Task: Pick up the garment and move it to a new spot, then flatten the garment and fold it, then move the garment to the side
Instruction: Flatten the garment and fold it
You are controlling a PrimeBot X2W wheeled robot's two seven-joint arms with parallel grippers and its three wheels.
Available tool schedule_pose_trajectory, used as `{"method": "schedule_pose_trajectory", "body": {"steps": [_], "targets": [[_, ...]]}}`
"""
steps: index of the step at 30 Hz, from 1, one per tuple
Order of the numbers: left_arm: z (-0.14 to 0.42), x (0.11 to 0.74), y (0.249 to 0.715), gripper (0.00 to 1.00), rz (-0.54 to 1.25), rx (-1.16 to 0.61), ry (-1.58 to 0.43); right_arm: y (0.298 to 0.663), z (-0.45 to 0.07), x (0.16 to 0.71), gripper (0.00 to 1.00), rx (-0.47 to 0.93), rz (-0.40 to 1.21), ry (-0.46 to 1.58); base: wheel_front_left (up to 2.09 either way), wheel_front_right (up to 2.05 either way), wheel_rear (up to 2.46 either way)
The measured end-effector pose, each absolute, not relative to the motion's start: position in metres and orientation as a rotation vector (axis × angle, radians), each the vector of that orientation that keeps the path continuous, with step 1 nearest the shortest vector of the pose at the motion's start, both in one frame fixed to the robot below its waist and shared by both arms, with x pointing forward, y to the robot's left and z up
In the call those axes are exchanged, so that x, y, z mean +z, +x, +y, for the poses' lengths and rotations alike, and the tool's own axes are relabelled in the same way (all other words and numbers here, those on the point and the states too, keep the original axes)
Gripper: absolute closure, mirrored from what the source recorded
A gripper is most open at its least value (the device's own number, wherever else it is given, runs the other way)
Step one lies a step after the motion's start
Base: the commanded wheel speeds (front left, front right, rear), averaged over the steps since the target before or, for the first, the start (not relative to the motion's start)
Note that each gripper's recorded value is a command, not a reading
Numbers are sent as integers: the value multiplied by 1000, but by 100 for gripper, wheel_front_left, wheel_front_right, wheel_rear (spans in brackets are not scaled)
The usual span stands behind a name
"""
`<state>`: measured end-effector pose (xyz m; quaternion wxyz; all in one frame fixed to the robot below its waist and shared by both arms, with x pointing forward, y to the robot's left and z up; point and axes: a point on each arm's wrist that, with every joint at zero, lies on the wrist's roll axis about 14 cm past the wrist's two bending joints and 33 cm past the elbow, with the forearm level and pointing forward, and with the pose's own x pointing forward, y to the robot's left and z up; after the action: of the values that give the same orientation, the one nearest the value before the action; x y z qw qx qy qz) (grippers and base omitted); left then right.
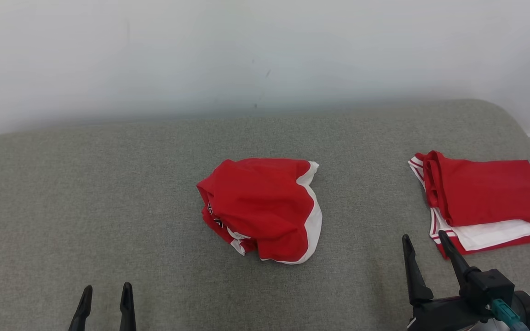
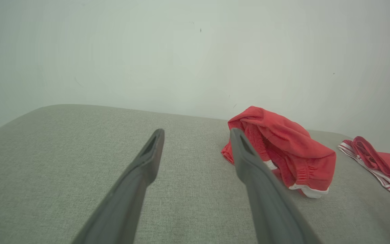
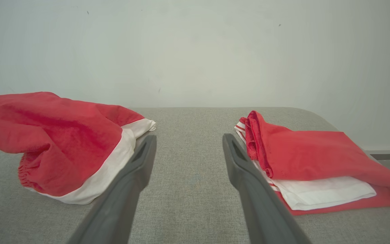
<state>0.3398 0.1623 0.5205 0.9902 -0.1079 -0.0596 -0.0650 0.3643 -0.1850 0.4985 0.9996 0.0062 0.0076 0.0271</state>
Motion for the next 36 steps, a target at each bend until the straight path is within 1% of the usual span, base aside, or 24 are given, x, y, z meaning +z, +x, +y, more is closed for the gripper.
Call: {"method": "schedule_pose_trajectory", "body": {"steps": [10, 16, 19, 24, 28, 32, 36], "targets": [[148, 519, 346, 0, -112, -178, -219, 366, -183, 497, 0, 59, 19, 19, 0, 0, 0], [113, 501, 355, 0, -34, -303, -214, 365, -180, 499, 0, 67, 15, 25, 0, 0, 0], [92, 497, 367, 0, -1, -377, -205, 363, -183, 500, 0, 56, 16, 26, 0, 0, 0], [57, 472, 382, 0, 136, -485, -152, 357, -198, 501, 0, 10, 12, 27, 0, 0, 0], [26, 469, 395, 0, 173, -567, -163, 349, -215, 500, 0, -43, 18, 24, 0, 0, 0], [-1, 451, 397, 0, 259, -640, -167, 340, -230, 498, 0, -93, 24, 23, 0, 0, 0], [-25, 443, 400, 0, 291, -703, -184, 333, -243, 494, 0, -139, 36, 23, 0, 0, 0]]}}
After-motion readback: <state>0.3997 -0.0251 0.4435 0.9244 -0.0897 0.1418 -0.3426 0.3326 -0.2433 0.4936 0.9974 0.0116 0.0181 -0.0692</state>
